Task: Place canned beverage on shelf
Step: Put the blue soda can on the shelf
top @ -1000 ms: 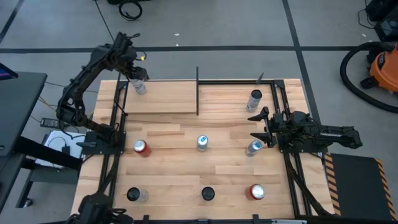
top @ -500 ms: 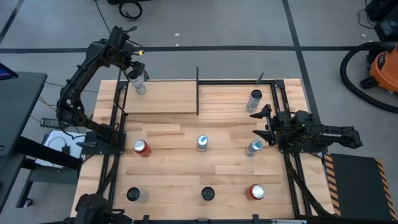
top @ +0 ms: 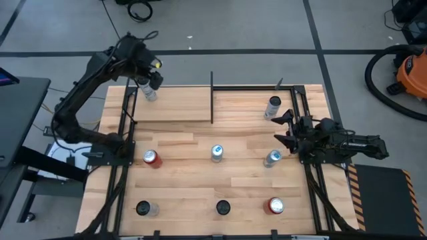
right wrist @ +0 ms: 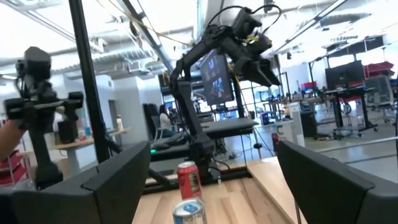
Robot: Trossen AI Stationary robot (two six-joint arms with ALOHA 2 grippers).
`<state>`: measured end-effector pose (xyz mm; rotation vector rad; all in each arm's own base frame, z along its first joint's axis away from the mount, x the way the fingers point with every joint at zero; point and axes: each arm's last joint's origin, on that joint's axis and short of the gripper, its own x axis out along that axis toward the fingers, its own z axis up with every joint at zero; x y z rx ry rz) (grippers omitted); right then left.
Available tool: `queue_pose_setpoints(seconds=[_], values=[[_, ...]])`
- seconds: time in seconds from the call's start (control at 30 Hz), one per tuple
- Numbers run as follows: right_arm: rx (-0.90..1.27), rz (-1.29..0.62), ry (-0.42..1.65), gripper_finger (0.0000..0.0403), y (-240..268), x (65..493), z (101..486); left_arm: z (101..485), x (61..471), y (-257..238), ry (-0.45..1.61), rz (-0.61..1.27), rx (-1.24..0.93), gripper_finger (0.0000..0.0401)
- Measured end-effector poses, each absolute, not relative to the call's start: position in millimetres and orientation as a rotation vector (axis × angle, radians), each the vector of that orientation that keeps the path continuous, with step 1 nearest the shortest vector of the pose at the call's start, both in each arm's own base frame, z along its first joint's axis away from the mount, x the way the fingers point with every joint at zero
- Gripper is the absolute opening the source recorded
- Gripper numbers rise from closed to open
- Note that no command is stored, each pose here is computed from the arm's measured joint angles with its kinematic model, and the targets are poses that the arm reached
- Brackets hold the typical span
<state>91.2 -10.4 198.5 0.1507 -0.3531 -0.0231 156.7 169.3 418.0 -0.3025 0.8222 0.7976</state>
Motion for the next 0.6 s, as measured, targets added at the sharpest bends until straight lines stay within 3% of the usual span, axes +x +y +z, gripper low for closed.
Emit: queue_pose_setpoints(seconds=[0.6], values=[[0.146,-0.028,-0.59,0.0361,-10.0,81.0,218.8,438.9,175.8,83.3,0.714,0.476,-0.18,0.0309]])
